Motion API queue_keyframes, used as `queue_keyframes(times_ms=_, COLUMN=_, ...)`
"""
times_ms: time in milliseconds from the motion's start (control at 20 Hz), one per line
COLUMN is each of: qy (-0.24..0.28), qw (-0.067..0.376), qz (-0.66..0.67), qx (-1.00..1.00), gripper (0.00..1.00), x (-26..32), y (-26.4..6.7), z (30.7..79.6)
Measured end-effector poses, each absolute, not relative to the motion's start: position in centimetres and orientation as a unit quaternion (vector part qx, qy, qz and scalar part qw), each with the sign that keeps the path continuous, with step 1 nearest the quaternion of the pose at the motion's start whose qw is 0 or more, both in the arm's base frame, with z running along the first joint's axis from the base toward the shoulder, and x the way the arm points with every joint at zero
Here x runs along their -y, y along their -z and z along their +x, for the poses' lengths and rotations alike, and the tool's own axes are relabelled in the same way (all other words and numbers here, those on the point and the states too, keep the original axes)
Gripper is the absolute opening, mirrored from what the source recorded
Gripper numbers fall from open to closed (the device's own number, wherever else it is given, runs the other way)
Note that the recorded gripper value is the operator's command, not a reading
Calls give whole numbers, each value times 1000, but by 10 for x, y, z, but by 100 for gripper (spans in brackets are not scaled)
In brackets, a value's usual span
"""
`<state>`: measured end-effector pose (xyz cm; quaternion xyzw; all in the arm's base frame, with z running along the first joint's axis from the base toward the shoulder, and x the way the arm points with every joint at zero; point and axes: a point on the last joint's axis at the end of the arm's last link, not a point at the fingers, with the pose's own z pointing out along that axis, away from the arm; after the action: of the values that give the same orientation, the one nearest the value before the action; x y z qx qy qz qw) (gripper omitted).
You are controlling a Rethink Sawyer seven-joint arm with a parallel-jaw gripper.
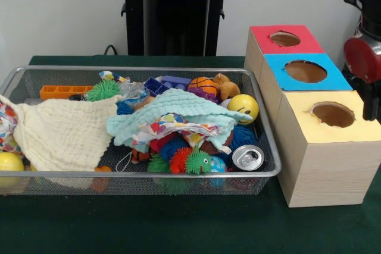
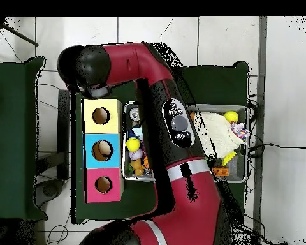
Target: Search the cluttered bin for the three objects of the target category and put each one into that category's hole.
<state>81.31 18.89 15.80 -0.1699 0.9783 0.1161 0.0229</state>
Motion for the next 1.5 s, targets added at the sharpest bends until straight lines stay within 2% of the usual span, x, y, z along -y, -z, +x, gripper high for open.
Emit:
queue_keyframes(times_ms=300, qy=-115, qw=25, qz=-153, qx=-981, gripper=100, x=-168, y=-149, z=823)
queue_keyframes(times_ms=650, qy=-101, qw=19, qz=-132, qx=-986, gripper=100, x=-120, y=-155, z=819)
queue_keyframes(times_ms=900, qy=-91, qw=24, qz=-107, qx=-990, gripper=100, x=-90, y=-143, z=834)
queue_keyframes(times_ms=1500, qy=-87, qw=29, qz=-94, qx=-991, gripper=100, x=-85, y=-130, z=850)
